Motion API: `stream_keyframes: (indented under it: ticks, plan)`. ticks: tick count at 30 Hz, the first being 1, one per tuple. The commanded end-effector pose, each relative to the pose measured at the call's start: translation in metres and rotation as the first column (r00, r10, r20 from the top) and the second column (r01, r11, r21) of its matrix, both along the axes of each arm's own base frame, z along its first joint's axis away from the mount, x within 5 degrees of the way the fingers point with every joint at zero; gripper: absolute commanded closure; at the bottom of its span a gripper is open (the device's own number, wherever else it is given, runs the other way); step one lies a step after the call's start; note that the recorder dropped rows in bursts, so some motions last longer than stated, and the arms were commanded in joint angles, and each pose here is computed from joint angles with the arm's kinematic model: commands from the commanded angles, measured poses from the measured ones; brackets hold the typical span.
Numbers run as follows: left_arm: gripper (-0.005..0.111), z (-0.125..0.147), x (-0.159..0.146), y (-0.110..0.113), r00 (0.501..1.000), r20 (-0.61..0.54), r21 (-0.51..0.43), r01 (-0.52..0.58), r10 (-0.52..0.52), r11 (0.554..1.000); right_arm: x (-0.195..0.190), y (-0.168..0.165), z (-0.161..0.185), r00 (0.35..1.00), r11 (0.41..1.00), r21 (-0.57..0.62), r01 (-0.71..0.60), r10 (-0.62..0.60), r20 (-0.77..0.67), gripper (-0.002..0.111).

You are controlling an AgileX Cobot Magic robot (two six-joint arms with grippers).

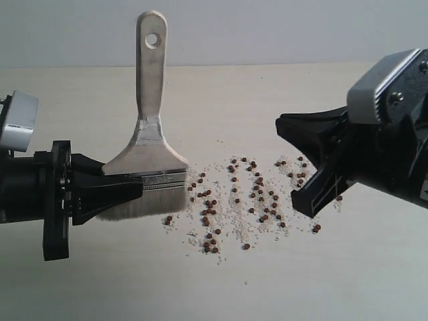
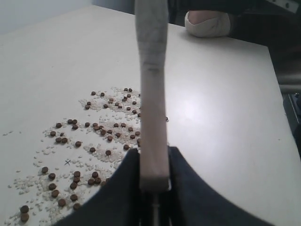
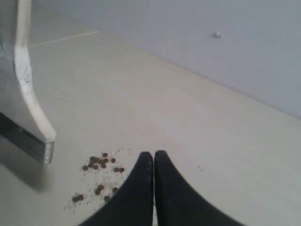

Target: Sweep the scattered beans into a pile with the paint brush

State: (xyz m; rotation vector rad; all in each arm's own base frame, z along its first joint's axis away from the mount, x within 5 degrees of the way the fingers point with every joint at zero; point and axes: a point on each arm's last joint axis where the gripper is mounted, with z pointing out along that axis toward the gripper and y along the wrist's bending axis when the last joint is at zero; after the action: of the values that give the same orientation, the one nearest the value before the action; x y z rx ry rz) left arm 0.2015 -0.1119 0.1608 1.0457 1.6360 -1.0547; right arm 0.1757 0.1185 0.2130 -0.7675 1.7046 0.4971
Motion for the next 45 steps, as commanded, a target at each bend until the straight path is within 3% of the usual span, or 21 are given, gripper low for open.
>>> stream_keyframes:
  ticks: [1, 6, 10, 16, 21, 25, 34, 41, 43, 44, 45]
  plan:
    - [0.107, 0.002, -0.001, 0.001, 1.000, 0.003, -0.023, -0.008, 0.008, 1.000, 0.001, 0.008, 0.008, 0.995, 0.995, 0.066, -0.079, 0.074, 0.071, 0.108]
    - [0.107, 0.001, -0.003, 0.000, 1.000, 0.012, -0.011, 0.017, -0.017, 1.000, -0.006, 0.015, 0.015, 0.973, 0.974, 0.112, -0.198, 0.182, 0.139, 0.108]
    - [0.107, 0.001, -0.002, 0.000, 1.000, 0.020, -0.010, 0.017, -0.017, 1.000, -0.007, 0.017, 0.018, 0.967, 0.965, 0.140, -0.222, 0.199, 0.160, 0.108]
    - [0.107, 0.001, -0.002, 0.000, 0.999, 0.046, -0.004, 0.023, -0.022, 1.000, -0.002, 0.024, 0.013, 0.960, 0.956, 0.106, -0.272, 0.261, 0.106, 0.108]
    - [0.107, 0.002, 0.005, 0.001, 0.997, 0.075, 0.037, 0.013, -0.016, 0.999, 0.013, 0.012, 0.006, 0.999, 0.994, 0.104, -0.034, 0.035, -0.006, 0.108]
    - [0.107, 0.009, 0.012, -0.002, 0.992, 0.107, 0.036, 0.055, -0.059, 0.998, 0.022, 0.001, 0.000, 0.994, 0.994, 0.017, 0.106, -0.106, -0.006, 0.108]
    - [0.107, 0.008, 0.061, -0.011, 0.979, -0.015, 0.071, 0.206, -0.205, 0.976, 0.028, -0.005, 0.004, 0.980, 0.981, 0.035, 0.192, -0.194, 0.042, 0.108]
    - [0.107, -0.027, 0.085, -0.014, 0.960, -0.140, 0.093, 0.258, -0.244, 0.962, 0.038, -0.004, 0.002, 0.970, 0.967, 0.071, 0.244, -0.245, 0.000, 0.108]
    - [0.107, -0.038, 0.088, -0.014, 0.957, -0.173, 0.083, 0.251, -0.234, 0.964, 0.045, 0.002, -0.003, 0.978, 0.978, -0.023, 0.207, -0.207, -0.026, 0.108]
    - [0.107, -0.041, 0.089, -0.014, 0.955, -0.182, 0.081, 0.250, -0.232, 0.965, 0.056, 0.003, -0.008, 0.966, 0.966, -0.137, 0.219, -0.234, -0.108, 0.108]
    - [0.107, -0.041, 0.088, -0.014, 0.955, -0.183, 0.083, 0.254, -0.235, 0.964, 0.063, 0.003, -0.006, 0.958, 0.957, -0.180, 0.228, -0.254, -0.136, 0.108]
